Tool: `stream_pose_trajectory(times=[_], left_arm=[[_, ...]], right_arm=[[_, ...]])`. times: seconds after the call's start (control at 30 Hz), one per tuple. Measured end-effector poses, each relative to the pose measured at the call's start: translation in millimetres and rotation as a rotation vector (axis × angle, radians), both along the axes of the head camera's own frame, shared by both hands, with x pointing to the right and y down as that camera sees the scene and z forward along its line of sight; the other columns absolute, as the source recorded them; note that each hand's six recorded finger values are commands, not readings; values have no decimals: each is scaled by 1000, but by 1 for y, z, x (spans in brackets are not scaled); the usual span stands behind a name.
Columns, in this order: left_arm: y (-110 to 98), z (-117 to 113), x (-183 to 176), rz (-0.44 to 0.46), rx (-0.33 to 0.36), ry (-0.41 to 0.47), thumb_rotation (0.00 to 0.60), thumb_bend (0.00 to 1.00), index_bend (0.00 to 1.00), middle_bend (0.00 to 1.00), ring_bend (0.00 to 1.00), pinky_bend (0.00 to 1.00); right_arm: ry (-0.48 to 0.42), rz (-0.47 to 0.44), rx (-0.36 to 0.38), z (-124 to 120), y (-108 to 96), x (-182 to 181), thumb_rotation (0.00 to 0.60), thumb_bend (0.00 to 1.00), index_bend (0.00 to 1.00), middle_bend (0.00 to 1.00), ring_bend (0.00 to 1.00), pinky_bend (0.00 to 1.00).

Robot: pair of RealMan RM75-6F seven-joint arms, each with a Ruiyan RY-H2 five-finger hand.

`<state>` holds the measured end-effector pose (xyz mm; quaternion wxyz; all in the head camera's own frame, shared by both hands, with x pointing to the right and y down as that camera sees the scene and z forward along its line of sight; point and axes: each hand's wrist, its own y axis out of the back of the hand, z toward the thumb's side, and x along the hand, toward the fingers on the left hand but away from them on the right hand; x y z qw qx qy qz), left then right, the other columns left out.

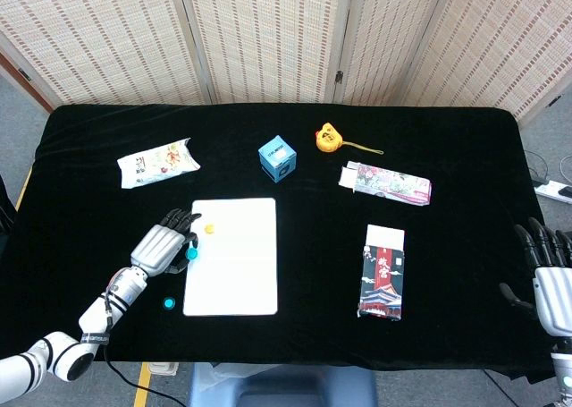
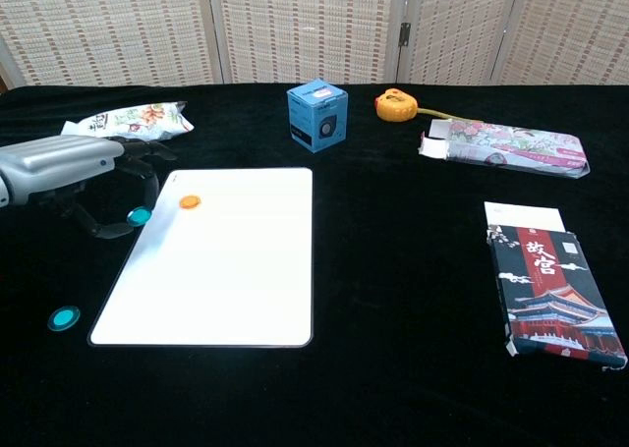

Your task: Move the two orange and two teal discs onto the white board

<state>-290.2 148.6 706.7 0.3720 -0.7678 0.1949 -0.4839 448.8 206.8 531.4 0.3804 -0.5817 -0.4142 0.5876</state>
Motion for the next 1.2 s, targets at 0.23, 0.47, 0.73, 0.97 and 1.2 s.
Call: stream_pose_trajectory(times=[0.23,0.47,0.73,0.97,1.2], left_arm=[[10,4,24,66,-12,-2,600,432,509,105,0,0],[14,11,41,87,-26,-3,600,432,501,105,0,0],[14,14,46,91,-28,-14,600,432,398,103,0,0],[14,12,42,88,-28,-27,600,433,297,85,0,0],[4,-1,7,-3,10,-37,600,433,333,85,0,0]], right_arm=[[-1,10,-1,0,2,3,600,269,0,0,0,0],[1,15,-2,0,3,5,600,269,0,0,0,0],[1,20,-5,1,3,7,600,269,0,0,0,0],[0,22,-4,1,2,8,600,269,0,0,0,0],[-1,12,3,-2,1,6,600,270,0,0,0,0]])
